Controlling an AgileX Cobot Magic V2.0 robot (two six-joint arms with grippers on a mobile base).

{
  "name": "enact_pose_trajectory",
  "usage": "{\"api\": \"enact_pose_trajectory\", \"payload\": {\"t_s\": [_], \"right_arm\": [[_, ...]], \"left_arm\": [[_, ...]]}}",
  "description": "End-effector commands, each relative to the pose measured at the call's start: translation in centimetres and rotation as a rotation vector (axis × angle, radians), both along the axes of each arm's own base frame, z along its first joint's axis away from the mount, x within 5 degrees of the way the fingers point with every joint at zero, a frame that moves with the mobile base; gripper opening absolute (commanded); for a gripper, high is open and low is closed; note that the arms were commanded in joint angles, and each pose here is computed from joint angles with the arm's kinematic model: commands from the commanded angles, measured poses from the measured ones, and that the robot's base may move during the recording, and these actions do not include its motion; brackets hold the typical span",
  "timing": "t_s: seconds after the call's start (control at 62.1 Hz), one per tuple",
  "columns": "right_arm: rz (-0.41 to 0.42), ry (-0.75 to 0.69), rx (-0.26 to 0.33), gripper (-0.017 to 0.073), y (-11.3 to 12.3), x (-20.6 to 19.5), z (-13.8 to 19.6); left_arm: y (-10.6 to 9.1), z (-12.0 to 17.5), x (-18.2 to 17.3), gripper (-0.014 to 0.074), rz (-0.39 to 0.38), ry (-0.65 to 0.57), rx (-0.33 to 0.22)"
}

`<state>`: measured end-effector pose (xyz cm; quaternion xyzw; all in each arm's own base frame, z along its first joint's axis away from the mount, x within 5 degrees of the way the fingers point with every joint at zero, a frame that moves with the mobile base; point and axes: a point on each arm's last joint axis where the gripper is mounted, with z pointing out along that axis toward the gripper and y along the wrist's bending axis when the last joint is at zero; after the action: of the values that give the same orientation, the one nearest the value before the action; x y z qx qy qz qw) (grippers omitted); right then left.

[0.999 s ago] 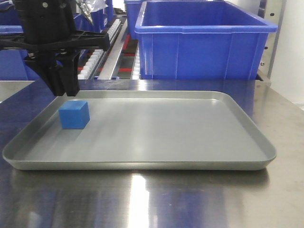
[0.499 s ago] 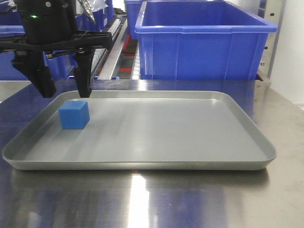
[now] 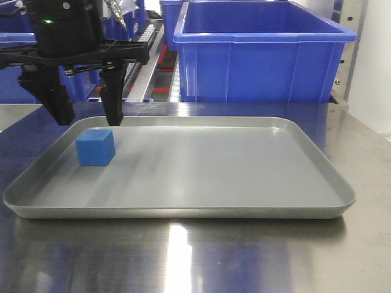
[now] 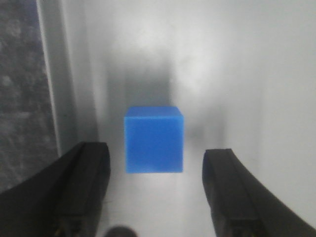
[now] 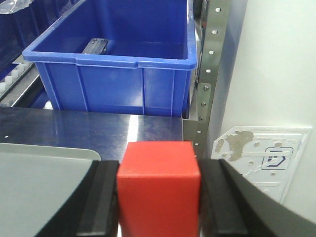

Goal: Sort and place red and blue blocks on shelf
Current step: 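Move the open left gripper above the blue cube, then lower the left gripper around the blue cube and close it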

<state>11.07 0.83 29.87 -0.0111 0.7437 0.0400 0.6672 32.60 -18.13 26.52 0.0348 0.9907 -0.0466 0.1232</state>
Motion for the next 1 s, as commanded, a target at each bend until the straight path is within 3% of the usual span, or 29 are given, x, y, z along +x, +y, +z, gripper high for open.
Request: {"api": "enact_pose_trajectory", "payload": {"t_s": [0.0,0.628,0.983], "right_arm": [[-0.009,-0.111,-0.006,0.0052,-0.10,-0.02,1.73],[-0.009,-0.111,-0.006,0.0052,-0.10,-0.02,1.73],[-0.009,-0.111,-0.006,0.0052,-0.10,-0.02,1.73]], "left_arm": [[-0.01,2.50,-0.14,0.0473,-0.001,-0.091,-0.034],[-0.59,2.54,-0.33,0.0450,-0.004,-0.088,-0.069],[-0.31,2.31,-0.59,0.0450,0.002,-0.043,-0.048]]}}
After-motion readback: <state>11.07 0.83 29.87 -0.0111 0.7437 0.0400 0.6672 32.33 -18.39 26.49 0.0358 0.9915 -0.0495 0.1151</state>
